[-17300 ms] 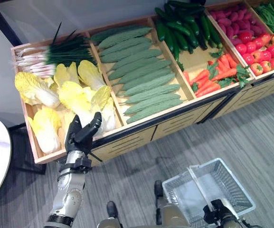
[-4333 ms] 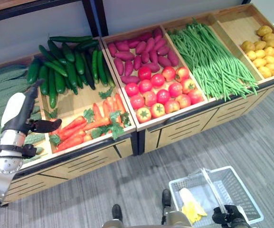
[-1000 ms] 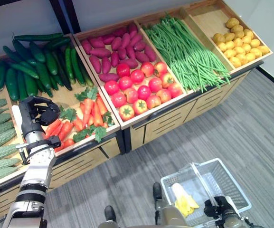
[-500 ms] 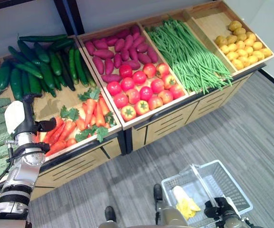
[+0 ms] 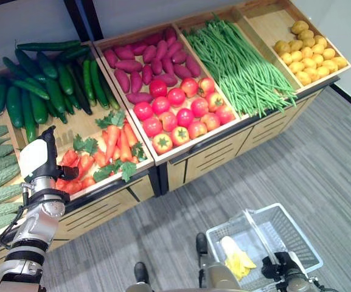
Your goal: Get the vegetables into the basket
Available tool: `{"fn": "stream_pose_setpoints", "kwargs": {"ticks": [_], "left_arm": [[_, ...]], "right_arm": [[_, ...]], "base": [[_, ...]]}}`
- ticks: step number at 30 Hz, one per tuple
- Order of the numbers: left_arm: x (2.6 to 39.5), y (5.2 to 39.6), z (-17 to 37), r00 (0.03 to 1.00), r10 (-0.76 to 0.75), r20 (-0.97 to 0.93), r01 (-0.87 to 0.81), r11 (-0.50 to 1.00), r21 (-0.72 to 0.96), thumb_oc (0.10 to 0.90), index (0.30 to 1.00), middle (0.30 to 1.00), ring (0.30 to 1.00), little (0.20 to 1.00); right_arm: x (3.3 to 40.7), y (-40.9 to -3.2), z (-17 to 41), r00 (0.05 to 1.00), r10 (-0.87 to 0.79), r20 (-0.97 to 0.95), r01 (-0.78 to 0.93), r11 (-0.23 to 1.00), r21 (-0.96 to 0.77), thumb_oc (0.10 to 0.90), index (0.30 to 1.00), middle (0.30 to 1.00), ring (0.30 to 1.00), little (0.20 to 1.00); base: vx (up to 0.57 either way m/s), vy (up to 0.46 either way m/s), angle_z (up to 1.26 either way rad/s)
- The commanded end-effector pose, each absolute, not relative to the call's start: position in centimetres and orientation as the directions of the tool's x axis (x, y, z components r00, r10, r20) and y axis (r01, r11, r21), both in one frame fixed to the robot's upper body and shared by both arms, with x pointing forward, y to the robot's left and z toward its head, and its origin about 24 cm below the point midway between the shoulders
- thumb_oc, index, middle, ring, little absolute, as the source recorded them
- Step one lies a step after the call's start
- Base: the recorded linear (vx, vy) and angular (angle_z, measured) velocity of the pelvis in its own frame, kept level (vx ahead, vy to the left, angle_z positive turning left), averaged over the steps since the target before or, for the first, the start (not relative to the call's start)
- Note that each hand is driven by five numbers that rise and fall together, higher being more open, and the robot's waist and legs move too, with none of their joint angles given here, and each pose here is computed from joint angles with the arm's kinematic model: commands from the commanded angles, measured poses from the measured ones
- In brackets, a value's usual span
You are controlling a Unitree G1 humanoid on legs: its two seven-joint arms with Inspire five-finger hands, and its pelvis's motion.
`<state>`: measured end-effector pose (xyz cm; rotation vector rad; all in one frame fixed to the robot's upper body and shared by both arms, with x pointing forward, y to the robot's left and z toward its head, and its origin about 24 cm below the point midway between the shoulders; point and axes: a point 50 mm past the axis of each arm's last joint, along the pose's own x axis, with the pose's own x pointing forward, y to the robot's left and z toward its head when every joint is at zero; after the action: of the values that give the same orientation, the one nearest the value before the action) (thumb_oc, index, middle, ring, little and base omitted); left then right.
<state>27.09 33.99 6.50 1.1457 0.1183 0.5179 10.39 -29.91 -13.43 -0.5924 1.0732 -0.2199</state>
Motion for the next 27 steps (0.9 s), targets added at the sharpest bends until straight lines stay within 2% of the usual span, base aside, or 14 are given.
{"fn": "stream_pose_setpoints", "kwargs": {"ticks": [1, 10, 17, 19, 20, 21, 22, 23, 24, 25, 26, 27], "left_arm": [[29.0, 35.7, 12.2, 0.817, 0.448, 0.363, -0.463, 0.136, 0.876, 0.9, 1.0, 1.0, 1.0, 1.0], [28.8, 36.1, 11.0, 0.819, 0.486, 0.306, -0.404, 0.11, 0.908, 0.9, 1.0, 1.0, 1.0, 1.0], [28.0, 37.5, 8.4, 0.805, 0.573, 0.155, -0.26, 0.106, 0.96, 0.9, 1.0, 1.0, 1.0, 1.0], [28.1, 37.9, 7.2, 0.806, 0.591, 0.033, -0.136, 0.13, 0.982, 0.9, 1.0, 1.0, 1.0, 1.0], [28.3, 37.8, 7.2, 0.813, 0.582, 0.011, -0.103, 0.126, 0.987, 0.704, 0.725, 0.725, 0.725, 0.725], [28.2, 38.2, 7.1, 0.802, 0.596, -0.029, -0.066, 0.136, 0.989, 0.618, 0.605, 0.605, 0.605, 0.605], [28.2, 38.2, 7.1, 0.802, 0.596, -0.029, -0.066, 0.136, 0.989, 0.618, 0.605, 0.605, 0.605, 0.605], [28.3, 38.2, 6.9, 0.8, 0.598, -0.041, -0.058, 0.145, 0.988, 0.578, 0.55, 0.55, 0.55, 0.55], [28.2, 38.2, 6.8, 0.798, 0.601, -0.047, -0.053, 0.146, 0.988, 0.565, 0.531, 0.531, 0.531, 0.531], [28.0, 38.3, 6.4, 0.792, 0.607, -0.064, -0.037, 0.153, 0.988, 0.567, 0.533, 0.533, 0.533, 0.533], [27.7, 38.5, 5.7, 0.78, 0.619, -0.094, -0.021, 0.176, 0.984, 0.508, 0.451, 0.451, 0.451, 0.451], [27.7, 38.5, 5.6, 0.779, 0.62, -0.098, -0.018, 0.178, 0.984, 0.4, 0.3, 0.3, 0.3, 0.3]], "right_arm": [[11.5, -31.8, -12.2, 0.511, -0.499, -0.7, -0.112, 0.769, -0.63, 0.4, 0.3, 0.3, 0.3, 0.3], [11.8, -31.8, -12.1, 0.514, -0.493, -0.702, -0.127, 0.765, -0.631, 0.4, 0.3, 0.3, 0.3, 0.3], [12.3, -31.6, -12.1, 0.517, -0.474, -0.713, -0.149, 0.77, -0.62, 0.4, 0.3, 0.3, 0.3, 0.3], [12.8, -31.6, -11.9, 0.525, -0.467, -0.711, -0.156, 0.769, -0.62, 0.4, 0.3, 0.3, 0.3, 0.3], [12.9, -31.5, -11.9, 0.523, -0.467, -0.713, -0.154, 0.771, -0.618, 0.4, 0.3, 0.3, 0.3, 0.3], [13.1, -31.2, -12.0, 0.527, -0.45, -0.721, -0.166, 0.777, -0.607, 0.4, 0.3, 0.3, 0.3, 0.3], [13.1, -31.2, -12.0, 0.528, -0.45, -0.721, -0.166, 0.777, -0.607, 0.4, 0.3, 0.3, 0.3, 0.3], [13.2, -30.9, -12.2, 0.528, -0.439, -0.727, -0.175, 0.781, -0.599, 0.4, 0.3, 0.3, 0.3, 0.3], [13.2, -30.7, -12.3, 0.528, -0.432, -0.731, -0.182, 0.783, -0.594, 0.4, 0.3, 0.3, 0.3, 0.3], [13.1, -30.5, -12.4, 0.526, -0.426, -0.736, -0.186, 0.787, -0.589, 0.4, 0.3, 0.3, 0.3, 0.3], [13.1, -30.3, -12.5, 0.523, -0.417, -0.743, -0.197, 0.789, -0.582, 0.4, 0.3, 0.3, 0.3, 0.3], [13.1, -30.3, -12.5, 0.523, -0.416, -0.744, -0.198, 0.79, -0.581, 0.4, 0.3, 0.3, 0.3, 0.3]], "base": [[0.0, 0.0, 0.0], [0.0, 0.0, 0.0], [0.0, 0.0, 0.0], [0.0, 0.0, 0.0], [0.0, 0.0, 0.0], [0.0, 0.0, 0.0], [0.0, 0.0, 0.0], [0.0, 0.0, 0.0], [0.0, 0.0, 0.0], [0.0, 0.0, 0.0], [0.0, 0.0, 0.0], [0.0, 0.0, 0.0]]}}
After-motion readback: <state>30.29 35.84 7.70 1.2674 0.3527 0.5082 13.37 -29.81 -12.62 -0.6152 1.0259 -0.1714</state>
